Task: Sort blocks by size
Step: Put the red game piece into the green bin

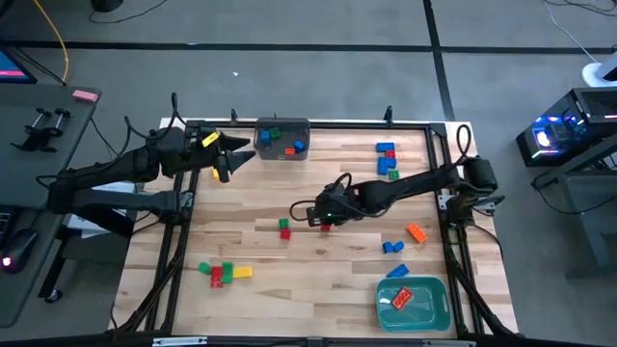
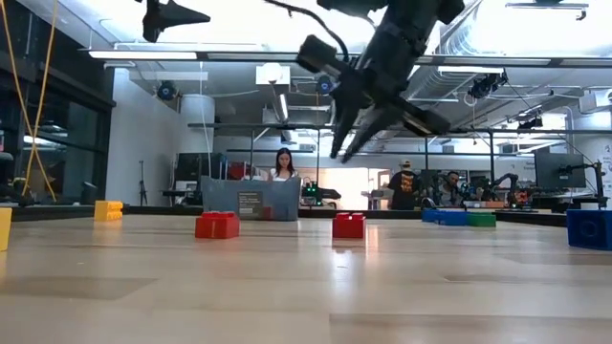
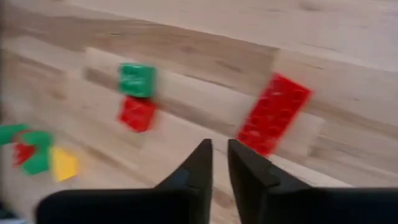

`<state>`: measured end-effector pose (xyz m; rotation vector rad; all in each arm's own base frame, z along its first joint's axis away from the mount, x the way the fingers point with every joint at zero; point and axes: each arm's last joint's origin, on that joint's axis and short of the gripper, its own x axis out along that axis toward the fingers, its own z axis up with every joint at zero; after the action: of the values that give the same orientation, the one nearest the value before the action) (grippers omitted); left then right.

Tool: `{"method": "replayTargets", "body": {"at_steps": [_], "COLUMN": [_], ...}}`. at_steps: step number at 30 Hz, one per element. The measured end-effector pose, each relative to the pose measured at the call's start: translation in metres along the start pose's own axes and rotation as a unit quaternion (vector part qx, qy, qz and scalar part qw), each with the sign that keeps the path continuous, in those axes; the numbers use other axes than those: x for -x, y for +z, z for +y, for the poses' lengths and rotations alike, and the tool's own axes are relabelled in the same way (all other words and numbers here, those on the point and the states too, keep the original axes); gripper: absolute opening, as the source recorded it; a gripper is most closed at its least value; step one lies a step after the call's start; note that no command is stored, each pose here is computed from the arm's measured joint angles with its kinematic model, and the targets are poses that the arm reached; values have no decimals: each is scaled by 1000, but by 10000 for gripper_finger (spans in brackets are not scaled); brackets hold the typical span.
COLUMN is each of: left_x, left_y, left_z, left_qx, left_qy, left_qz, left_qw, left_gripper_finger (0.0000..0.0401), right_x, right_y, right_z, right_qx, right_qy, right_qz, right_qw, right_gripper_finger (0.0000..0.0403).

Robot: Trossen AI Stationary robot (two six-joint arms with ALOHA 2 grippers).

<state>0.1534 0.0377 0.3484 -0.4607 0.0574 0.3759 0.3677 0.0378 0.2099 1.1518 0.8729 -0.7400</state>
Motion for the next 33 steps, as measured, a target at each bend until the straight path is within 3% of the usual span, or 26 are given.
{"method": "replayTargets", "body": {"at_steps": [8, 12, 25, 33], "left_x": [0, 0, 0, 0], "left_y": [-6, -8, -9, -9], "left_z": [2, 2, 2, 2], "left_qx": [-1, -1, -4, -4], "left_qy": [-7, -11, -14, -15], "left_qz": [40, 54, 57, 57], "left_qw": [999, 998, 998, 998], "left_gripper_finger": [273, 273, 273, 273], "right_x": [-15, -23, -33, -54], "right_y": [4, 6, 17, 17], "right_z": [11, 13, -12, -9], "right_qx": [3, -51, -105, -120], "right_qy": [-32, -36, -148, -130], "right_qz": [-56, -60, 4, 15], "right_qw": [998, 996, 983, 984], "right_gripper_finger": [157, 189, 197, 197]}}
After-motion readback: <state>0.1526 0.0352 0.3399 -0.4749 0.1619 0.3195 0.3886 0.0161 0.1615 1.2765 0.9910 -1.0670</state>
